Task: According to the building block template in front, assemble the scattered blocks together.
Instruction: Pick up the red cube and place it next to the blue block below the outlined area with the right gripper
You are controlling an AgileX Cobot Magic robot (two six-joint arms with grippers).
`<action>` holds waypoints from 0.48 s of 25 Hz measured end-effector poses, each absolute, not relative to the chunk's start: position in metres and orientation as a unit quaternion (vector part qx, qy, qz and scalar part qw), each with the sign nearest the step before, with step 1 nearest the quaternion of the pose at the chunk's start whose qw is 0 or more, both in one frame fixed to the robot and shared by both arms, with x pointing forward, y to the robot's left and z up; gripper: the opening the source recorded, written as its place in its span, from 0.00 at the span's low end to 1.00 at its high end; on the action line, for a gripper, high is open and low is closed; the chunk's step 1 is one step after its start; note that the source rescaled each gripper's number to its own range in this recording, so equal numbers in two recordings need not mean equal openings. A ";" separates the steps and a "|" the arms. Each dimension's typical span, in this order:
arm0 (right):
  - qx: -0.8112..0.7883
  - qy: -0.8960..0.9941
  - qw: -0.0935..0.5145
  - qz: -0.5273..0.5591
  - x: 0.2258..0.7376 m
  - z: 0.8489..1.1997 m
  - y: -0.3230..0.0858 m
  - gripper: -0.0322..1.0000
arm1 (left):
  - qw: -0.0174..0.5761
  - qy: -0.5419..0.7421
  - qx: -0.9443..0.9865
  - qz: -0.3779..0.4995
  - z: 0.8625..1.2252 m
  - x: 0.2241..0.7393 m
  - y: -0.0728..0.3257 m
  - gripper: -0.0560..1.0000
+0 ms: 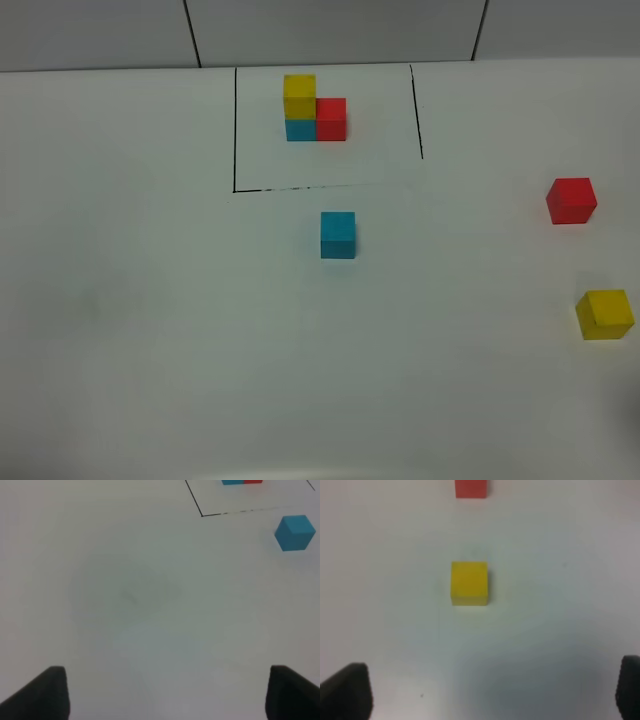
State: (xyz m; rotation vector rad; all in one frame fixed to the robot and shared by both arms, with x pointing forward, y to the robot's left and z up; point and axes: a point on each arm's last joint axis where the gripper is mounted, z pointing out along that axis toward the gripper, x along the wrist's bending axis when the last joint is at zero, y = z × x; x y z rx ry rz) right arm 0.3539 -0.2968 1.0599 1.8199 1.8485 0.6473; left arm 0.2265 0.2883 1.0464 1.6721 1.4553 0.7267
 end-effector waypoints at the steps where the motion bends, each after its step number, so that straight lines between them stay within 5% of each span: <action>1: 0.668 0.677 0.216 0.223 0.368 1.054 -0.296 0.99 | 0.393 0.574 0.659 0.286 1.046 0.227 0.288 0.77; 12: 0.668 0.713 0.146 0.152 0.471 1.015 -0.294 0.99 | 0.394 0.574 0.659 0.286 1.046 0.227 0.288 0.77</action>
